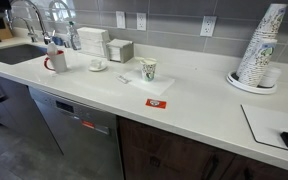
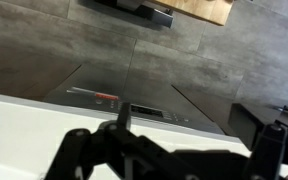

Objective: Remove the paper from the white and red mug cup and cover it on the styrofoam cup top

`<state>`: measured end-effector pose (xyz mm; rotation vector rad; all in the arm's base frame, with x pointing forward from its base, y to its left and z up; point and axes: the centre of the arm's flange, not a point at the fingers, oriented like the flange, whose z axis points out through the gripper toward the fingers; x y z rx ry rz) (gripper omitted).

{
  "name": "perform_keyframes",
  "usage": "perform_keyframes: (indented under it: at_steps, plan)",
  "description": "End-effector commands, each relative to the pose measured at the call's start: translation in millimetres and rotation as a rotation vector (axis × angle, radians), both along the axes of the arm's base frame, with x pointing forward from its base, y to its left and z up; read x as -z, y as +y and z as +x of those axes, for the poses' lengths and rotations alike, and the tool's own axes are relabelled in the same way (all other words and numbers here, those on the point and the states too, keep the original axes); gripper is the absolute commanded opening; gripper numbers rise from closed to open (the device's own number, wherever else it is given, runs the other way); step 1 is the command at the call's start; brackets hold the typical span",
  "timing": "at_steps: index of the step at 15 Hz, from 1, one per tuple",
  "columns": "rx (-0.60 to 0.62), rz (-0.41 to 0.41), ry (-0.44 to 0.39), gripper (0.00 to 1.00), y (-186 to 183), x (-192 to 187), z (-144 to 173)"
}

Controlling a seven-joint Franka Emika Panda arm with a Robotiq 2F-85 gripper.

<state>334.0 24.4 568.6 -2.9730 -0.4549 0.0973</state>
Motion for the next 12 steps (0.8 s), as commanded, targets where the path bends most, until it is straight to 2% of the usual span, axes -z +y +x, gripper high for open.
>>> perform_keyframes:
  at_steps: [1,4,7,12]
  plan:
    - [-0.198,-0.031,-0.031,1.0,50,-4,29]
    - [-0.348,-0.056,-0.122,1.0,78,-6,60]
    - [-0.496,-0.001,-0.206,1.0,96,-3,93]
    - [-0.705,0.037,-0.337,1.0,133,17,138]
